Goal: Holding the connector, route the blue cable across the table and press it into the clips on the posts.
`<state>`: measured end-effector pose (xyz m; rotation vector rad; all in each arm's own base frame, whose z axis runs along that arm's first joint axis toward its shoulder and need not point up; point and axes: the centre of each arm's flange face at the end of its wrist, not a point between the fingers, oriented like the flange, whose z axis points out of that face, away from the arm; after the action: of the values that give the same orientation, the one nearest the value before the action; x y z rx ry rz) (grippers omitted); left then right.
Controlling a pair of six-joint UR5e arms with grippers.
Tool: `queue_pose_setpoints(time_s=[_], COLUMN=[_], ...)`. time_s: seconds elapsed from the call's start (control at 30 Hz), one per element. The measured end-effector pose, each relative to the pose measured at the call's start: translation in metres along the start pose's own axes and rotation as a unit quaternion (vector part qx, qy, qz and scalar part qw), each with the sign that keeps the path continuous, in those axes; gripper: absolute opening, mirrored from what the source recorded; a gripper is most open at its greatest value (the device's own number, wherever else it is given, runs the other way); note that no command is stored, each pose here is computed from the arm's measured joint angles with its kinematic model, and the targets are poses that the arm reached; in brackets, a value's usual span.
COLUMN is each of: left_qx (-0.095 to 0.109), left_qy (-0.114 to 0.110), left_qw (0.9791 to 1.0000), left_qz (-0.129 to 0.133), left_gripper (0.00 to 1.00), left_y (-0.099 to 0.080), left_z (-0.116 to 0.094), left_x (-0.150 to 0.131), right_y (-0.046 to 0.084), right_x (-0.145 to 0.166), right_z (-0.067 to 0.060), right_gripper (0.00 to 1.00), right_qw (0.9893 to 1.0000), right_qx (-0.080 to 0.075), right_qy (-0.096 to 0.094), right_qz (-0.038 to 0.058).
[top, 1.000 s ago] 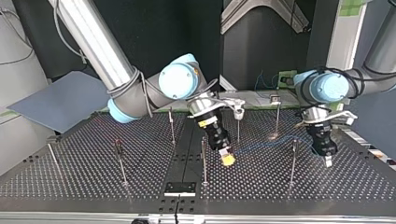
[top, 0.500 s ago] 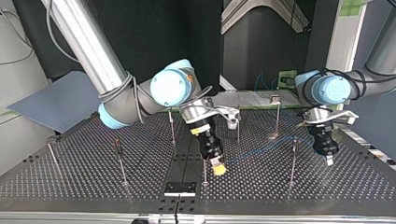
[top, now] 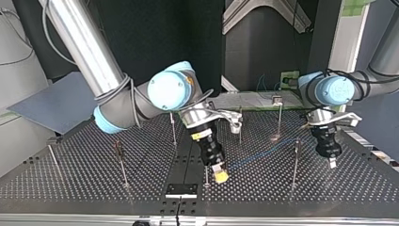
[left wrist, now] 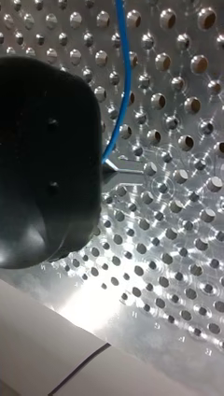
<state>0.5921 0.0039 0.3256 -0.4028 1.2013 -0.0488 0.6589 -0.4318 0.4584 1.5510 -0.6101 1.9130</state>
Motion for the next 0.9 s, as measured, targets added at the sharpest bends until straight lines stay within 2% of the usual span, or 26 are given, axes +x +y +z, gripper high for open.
queue_pose_setpoints(time_s=[0.2,0.43,0.6,0.73,0.9], left_qx=[0.004,-0.002,-0.008,-0.016,-0.022], left_qy=[0.005,0.02,0.034,0.051,0.054], left_qw=[1.0,0.9998,0.9994,0.9986,0.9982], left_qz=[-0.004,-0.003,0.0,-0.002,-0.015], left_gripper=[0.0,0.0,0.0,0.0,0.0], left_y=[0.005,0.009,0.009,0.008,0.007], left_z=[0.005,0.004,0.0,-0.013,-0.025], left_x=[0.009,0.016,0.016,0.013,0.002], right_y=[0.001,0.008,0.006,0.001,-0.006], right_x=[0.023,0.051,0.057,0.056,0.046], right_z=[0.003,0.006,0.005,0.003,-0.002], right_gripper=[0.0,0.0,0.0,0.0,0.0], right_qw=[1.0,0.9996,0.9996,0.9995,0.999], right_qx=[-0.001,-0.017,-0.018,-0.017,-0.026], right_qy=[0.007,0.014,0.015,0.009,-0.01], right_qz=[-0.0017,-0.0148,-0.0187,-0.0269,-0.0345])
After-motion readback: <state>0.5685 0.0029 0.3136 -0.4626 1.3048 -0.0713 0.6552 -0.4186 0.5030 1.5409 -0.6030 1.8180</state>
